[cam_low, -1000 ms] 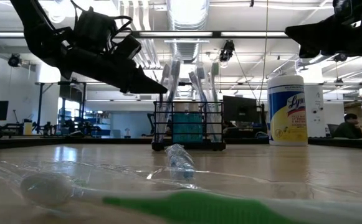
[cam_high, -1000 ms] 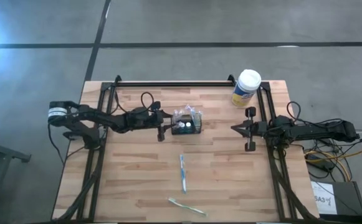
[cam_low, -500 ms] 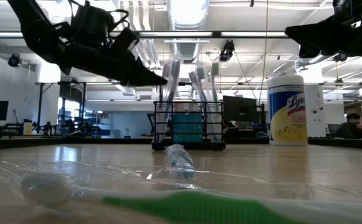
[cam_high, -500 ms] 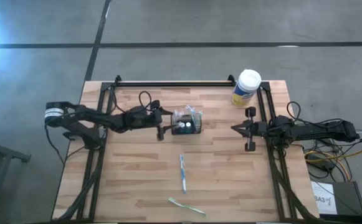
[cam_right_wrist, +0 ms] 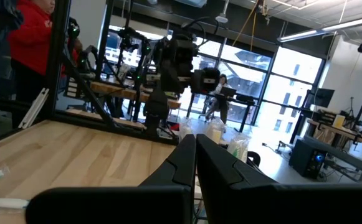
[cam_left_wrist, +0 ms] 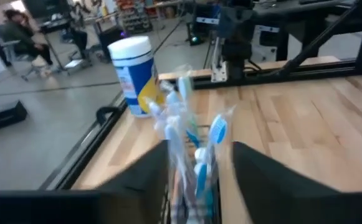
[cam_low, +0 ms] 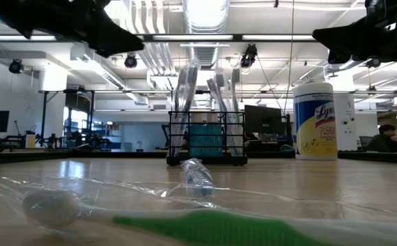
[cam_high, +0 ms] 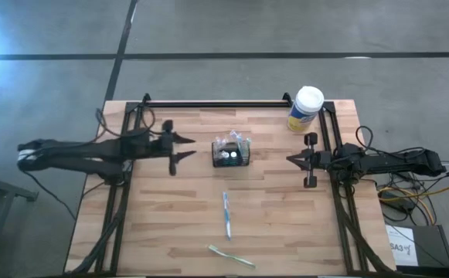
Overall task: Pick & Place toothbrushing station
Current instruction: Put the blue toothbrush into the mesh organizer
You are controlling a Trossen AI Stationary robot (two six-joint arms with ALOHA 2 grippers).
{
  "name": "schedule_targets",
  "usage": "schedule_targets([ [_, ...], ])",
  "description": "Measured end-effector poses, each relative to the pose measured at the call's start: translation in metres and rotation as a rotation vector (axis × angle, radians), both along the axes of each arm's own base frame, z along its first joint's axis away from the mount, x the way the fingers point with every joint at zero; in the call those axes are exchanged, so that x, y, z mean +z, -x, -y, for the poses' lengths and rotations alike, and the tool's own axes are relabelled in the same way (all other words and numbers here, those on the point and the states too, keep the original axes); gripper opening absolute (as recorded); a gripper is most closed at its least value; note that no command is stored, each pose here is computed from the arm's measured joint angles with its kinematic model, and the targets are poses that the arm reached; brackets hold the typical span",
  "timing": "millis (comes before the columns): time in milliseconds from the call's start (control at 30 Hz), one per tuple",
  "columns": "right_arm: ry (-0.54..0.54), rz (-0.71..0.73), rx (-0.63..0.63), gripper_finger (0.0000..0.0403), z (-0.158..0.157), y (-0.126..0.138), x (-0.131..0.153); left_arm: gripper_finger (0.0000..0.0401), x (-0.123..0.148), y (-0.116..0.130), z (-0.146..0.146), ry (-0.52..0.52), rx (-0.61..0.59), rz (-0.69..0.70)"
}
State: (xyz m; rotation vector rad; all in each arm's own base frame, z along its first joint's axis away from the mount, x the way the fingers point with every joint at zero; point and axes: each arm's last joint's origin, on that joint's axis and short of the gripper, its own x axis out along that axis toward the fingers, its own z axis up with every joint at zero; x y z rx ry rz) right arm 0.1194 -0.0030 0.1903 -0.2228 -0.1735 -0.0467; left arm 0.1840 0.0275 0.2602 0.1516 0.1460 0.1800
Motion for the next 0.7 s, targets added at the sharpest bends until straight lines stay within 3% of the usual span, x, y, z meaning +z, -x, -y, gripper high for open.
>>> schedule_targets([
  [133, 0.0, 0.0, 0.0, 0.0008, 0.0, 0.0, 0.0, 0.0053, 0.007, 0.02, 0.003, 0.009, 0.031, 0.032],
  [200, 0.0, 0.0, 0.0, 0.0008, 0.0, 0.0, 0.0, 0.0016, 0.004, 0.027, 0.004, -0.001, 0.03, 0.046],
  [333, -0.004, 0.0, 0.001, 0.0008, 0.0, 0.0, 0.0, 0.0012, -0.008, 0.037, 0.006, -0.016, 0.028, 0.071],
  [500, -0.003, 0.0, 0.001, 0.0008, 0.0, 0.0, 0.0, 0.0005, -0.035, 0.044, 0.008, 0.049, -0.012, 0.224],
  [700, 0.0, 0.0, 0.0, 0.0008, 0.0, 0.0, 0.0, 0.0003, -0.063, 0.048, 0.007, 0.078, 0.041, 0.174],
])
